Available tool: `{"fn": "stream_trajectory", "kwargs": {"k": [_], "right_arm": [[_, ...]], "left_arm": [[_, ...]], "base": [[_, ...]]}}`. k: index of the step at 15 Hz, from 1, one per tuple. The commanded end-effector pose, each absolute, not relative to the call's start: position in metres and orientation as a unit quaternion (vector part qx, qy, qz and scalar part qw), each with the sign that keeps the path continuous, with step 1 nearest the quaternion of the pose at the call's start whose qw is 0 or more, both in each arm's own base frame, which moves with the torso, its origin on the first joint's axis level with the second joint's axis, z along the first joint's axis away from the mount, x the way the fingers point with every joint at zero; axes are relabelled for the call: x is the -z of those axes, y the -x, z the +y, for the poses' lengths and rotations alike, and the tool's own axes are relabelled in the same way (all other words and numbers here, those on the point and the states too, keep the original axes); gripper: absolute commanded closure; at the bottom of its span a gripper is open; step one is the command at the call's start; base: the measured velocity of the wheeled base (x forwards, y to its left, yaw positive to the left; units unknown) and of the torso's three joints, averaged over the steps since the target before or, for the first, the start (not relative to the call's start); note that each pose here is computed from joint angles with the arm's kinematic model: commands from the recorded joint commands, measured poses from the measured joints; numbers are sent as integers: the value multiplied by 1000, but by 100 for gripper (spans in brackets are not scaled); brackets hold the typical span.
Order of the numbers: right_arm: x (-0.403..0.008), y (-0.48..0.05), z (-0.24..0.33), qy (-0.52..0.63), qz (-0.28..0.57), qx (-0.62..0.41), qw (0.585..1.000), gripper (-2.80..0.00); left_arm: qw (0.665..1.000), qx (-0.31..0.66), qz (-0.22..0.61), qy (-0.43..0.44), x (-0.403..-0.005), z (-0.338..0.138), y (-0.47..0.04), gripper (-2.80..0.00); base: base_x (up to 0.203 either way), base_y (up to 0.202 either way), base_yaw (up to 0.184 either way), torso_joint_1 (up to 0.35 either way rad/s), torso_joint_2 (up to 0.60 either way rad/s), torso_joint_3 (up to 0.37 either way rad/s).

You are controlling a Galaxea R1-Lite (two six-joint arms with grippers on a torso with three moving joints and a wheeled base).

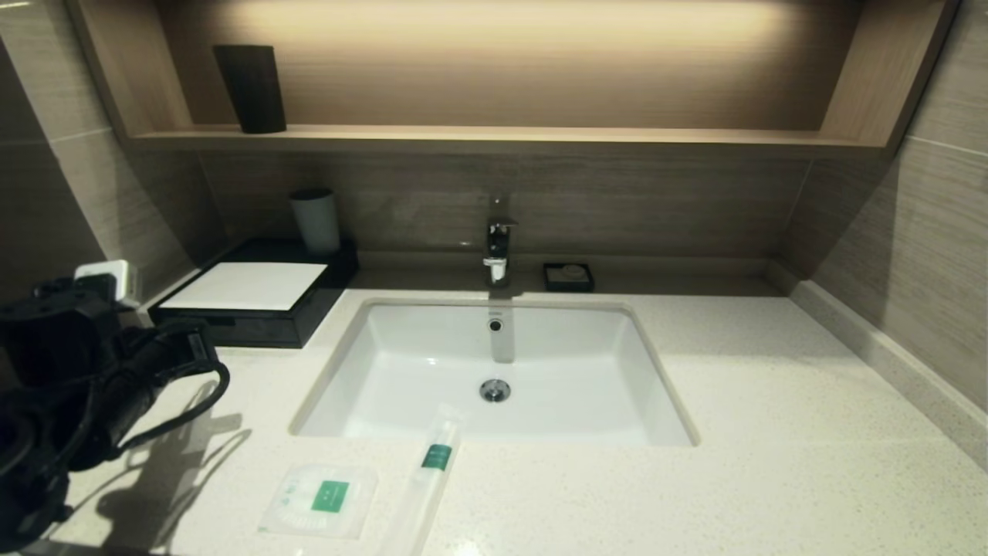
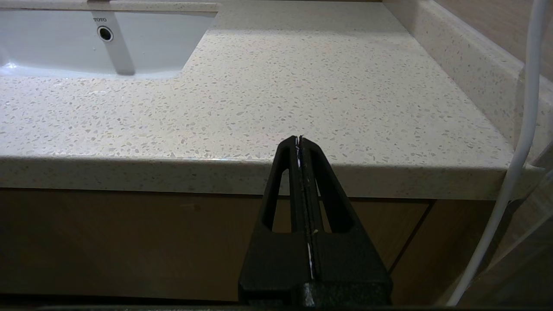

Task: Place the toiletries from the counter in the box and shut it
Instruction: Open the drawer

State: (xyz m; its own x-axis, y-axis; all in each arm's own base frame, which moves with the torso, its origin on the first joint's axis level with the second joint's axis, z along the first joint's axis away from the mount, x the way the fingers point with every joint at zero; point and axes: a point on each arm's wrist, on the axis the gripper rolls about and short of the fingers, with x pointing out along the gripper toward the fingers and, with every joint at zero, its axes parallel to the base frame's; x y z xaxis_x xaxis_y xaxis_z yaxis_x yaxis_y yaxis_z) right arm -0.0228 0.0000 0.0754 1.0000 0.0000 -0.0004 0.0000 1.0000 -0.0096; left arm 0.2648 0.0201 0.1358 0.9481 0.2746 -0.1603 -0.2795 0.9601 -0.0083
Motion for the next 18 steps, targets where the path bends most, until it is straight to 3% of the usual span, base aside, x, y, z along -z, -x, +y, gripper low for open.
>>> {"fn": "stream_trajectory", "kwargs": {"k": [1, 6, 10, 18], "right_arm": [[-75, 23, 0, 5, 0, 0, 1000, 0], [-75, 23, 0, 5, -1, 0, 1000, 0], [-75, 23, 0, 5, 0, 0, 1000, 0], [-75, 23, 0, 5, 0, 0, 1000, 0]], "left_arm": [[986, -141, 82, 16, -133, 20, -267, 0], [983, -144, 113, 13, -112, 21, -276, 0], [987, -147, 71, 12, -103, 22, -285, 0], [985, -162, 65, 10, -105, 25, -281, 0]], "base": [[0, 0, 0, 0, 0, 0], [0, 0, 0, 0, 0, 0], [0, 0, 0, 0, 0, 0], [0, 0, 0, 0, 0, 0]]}}
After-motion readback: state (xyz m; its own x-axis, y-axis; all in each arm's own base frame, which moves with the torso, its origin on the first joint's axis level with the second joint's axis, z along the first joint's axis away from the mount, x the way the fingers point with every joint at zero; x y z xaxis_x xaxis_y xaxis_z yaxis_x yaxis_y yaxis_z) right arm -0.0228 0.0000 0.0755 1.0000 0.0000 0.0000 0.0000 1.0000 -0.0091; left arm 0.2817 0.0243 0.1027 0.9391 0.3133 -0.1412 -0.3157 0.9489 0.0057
